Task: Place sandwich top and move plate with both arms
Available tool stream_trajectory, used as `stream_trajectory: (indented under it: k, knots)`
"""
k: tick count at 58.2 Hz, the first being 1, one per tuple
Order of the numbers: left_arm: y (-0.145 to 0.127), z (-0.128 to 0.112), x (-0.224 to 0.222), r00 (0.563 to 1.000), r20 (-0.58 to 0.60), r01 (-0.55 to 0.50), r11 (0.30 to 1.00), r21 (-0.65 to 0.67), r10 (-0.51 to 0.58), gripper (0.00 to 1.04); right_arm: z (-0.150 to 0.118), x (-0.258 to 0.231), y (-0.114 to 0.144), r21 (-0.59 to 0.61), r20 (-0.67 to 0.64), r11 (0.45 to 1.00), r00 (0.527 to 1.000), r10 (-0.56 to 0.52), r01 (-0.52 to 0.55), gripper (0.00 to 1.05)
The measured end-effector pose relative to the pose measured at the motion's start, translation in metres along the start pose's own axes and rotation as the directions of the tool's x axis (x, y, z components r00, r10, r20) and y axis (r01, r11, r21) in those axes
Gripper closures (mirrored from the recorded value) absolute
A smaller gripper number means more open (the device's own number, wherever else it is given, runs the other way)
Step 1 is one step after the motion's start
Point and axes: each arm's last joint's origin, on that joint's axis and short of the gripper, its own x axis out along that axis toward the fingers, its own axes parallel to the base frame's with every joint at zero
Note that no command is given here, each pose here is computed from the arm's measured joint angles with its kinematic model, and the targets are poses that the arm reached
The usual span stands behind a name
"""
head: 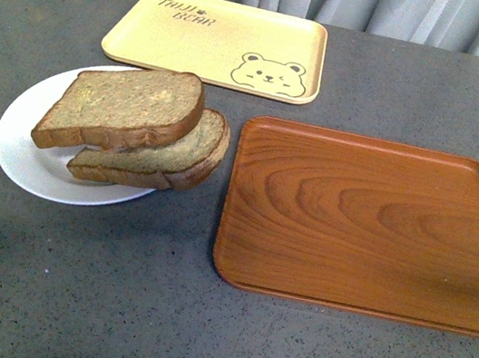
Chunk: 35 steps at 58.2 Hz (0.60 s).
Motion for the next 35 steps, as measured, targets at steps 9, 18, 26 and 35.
stream_trajectory:
  k: [9,18,26,35]
  knots:
    - [0.003,0.012,0.003,1.000,0.025,0.002,0.999,-0.033,-0.001,0.09,0.000,-0.002,0.000,0.000,0.003,1.000,1.000,-0.002,0.002,1.03]
    - [0.020,0.034,0.020,0.999,0.051,0.011,0.996,-0.083,-0.007,0.09,-0.005,-0.010,0.000,-0.002,-0.034,1.000,0.999,-0.002,0.002,1.00]
    - [0.038,0.056,0.042,0.997,0.083,0.018,0.990,-0.137,-0.006,0.09,-0.003,-0.014,0.000,-0.002,-0.008,1.000,1.000,-0.003,0.003,0.75]
    - [0.071,0.082,0.077,0.992,0.115,-0.023,0.974,-0.225,0.050,0.09,-0.003,-0.014,0.000,-0.002,-0.006,1.000,1.000,-0.002,0.002,0.49]
